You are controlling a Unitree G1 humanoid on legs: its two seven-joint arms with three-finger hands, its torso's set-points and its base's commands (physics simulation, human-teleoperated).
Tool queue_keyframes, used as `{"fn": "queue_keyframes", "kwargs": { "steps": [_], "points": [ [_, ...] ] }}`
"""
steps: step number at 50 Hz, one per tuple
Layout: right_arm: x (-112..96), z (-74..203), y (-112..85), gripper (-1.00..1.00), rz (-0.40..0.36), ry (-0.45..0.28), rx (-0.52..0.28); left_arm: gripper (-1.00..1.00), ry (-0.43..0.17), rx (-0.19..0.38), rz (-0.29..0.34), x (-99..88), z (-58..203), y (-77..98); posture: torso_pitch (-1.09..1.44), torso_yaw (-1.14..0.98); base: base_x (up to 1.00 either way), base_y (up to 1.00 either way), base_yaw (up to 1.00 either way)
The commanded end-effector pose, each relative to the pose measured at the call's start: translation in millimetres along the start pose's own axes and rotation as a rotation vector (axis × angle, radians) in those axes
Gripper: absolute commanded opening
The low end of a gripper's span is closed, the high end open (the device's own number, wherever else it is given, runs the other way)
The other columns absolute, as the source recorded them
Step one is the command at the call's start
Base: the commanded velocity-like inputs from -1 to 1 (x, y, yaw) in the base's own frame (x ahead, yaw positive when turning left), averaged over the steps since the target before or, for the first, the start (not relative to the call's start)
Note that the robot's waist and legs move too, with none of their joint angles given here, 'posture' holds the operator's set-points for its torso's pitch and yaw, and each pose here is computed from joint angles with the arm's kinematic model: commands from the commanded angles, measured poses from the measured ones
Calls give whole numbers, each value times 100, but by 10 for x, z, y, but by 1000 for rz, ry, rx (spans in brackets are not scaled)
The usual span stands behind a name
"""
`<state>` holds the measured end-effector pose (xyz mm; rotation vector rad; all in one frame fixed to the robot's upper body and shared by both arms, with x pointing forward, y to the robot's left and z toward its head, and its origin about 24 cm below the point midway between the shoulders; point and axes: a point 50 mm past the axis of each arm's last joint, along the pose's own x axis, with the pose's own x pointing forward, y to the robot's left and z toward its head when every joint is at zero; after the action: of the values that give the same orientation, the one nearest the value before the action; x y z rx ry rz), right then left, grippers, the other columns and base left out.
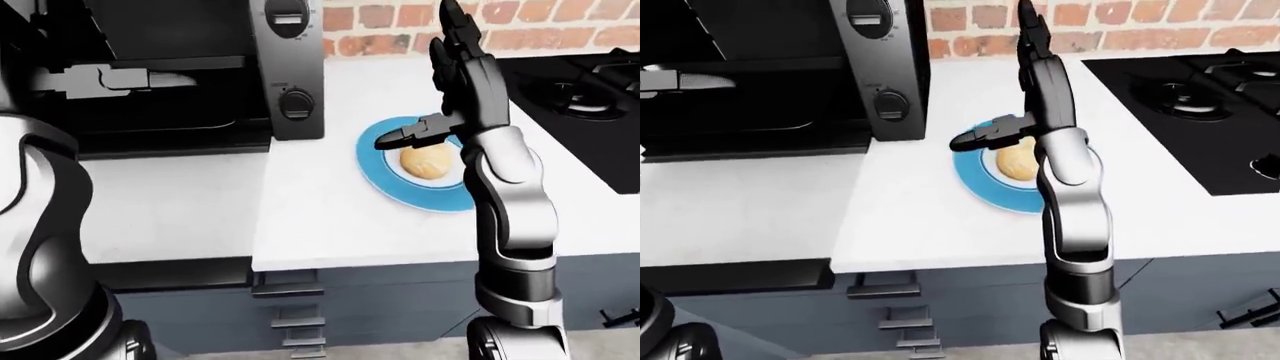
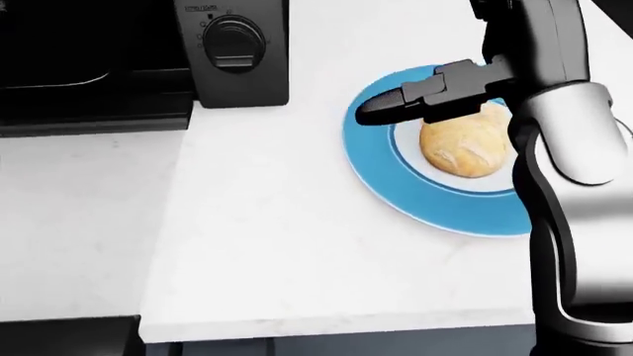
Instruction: Place the bread on the tray of the toaster oven.
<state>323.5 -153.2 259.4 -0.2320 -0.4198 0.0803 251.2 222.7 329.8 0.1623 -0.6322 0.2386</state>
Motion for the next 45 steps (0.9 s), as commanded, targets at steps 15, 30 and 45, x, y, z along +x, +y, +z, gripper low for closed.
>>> {"fn": "queue_keyframes", "kwargs": {
  "steps": [15,30,45],
  "points": [
    [8,180,-32,100,-18,-101,-13,100,-62,4,23,27,97,10,0,0,0,0,18],
    [4,199,-51,100,-24,-94,-28,100,-65,9,30,19,111,37,0,0,0,16,0],
    [-12,228,-73,100,-40,-113,-2,100,-66,14,33,27,104,25,0,0,0,14,0]
  ]
}}
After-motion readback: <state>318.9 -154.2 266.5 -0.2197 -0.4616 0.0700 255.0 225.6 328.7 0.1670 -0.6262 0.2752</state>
